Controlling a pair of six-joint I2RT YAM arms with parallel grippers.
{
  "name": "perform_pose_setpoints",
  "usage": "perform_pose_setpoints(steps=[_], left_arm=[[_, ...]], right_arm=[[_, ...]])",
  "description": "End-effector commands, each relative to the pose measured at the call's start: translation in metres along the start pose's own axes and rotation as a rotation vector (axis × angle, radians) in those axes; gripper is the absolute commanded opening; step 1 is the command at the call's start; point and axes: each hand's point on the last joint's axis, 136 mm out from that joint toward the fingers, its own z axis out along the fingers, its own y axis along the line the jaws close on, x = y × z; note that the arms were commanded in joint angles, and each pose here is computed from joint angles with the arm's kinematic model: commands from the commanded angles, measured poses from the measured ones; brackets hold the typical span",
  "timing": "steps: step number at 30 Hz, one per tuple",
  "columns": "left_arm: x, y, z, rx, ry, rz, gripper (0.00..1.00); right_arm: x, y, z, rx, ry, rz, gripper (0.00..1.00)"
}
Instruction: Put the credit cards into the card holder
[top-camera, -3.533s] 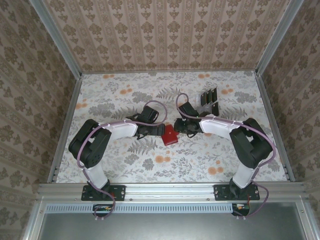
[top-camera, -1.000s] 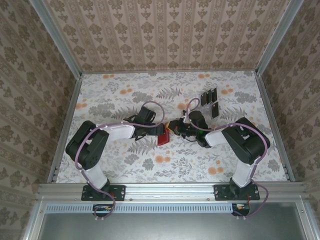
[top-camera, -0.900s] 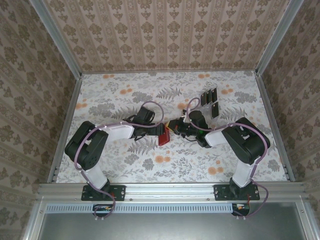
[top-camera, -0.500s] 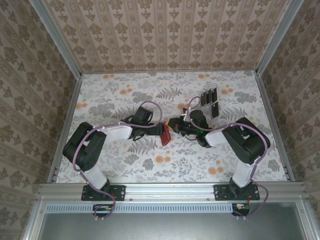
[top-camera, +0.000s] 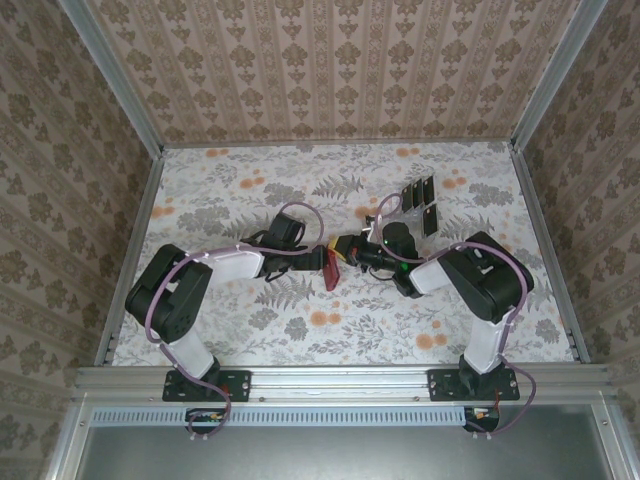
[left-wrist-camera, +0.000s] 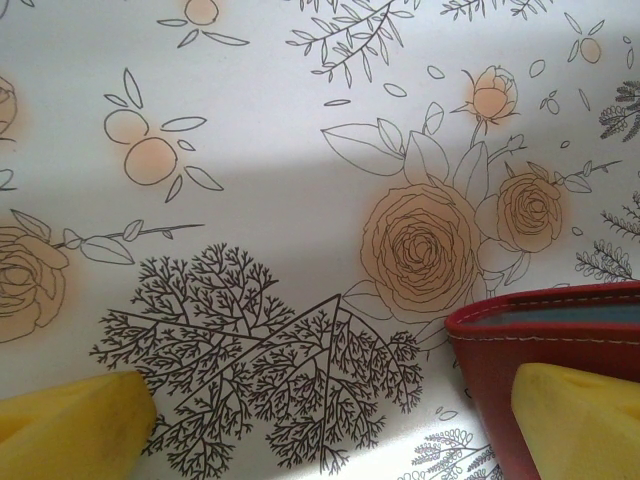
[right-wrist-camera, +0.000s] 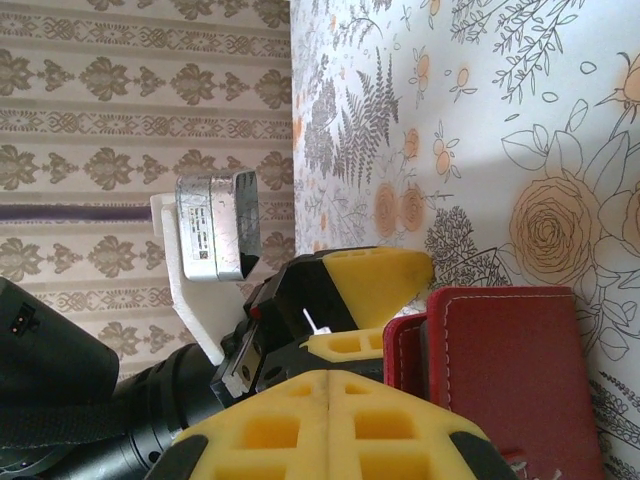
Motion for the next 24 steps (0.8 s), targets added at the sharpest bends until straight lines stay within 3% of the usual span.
perform_pose_setpoints(steps=[1, 16, 24], left_arm=[[0.047, 0.061, 0.009, -0.207, 0.155, -0.022, 1.0], [0.054, 0.067, 0.011, -0.222, 0.167, -0.019, 1.0], [0.046, 0.062, 0.007, -0.207, 0.15, -0.022, 1.0]], right_arm=[[0.001, 0.005, -0.001, -0.061, 0.008, 0.005, 0.0], [-0.005, 0.022, -0.003, -0.137, -0.009, 0.011, 0.0], [0.002, -0.025, 0.003, 0.013, 0.01, 0.059, 0.0]])
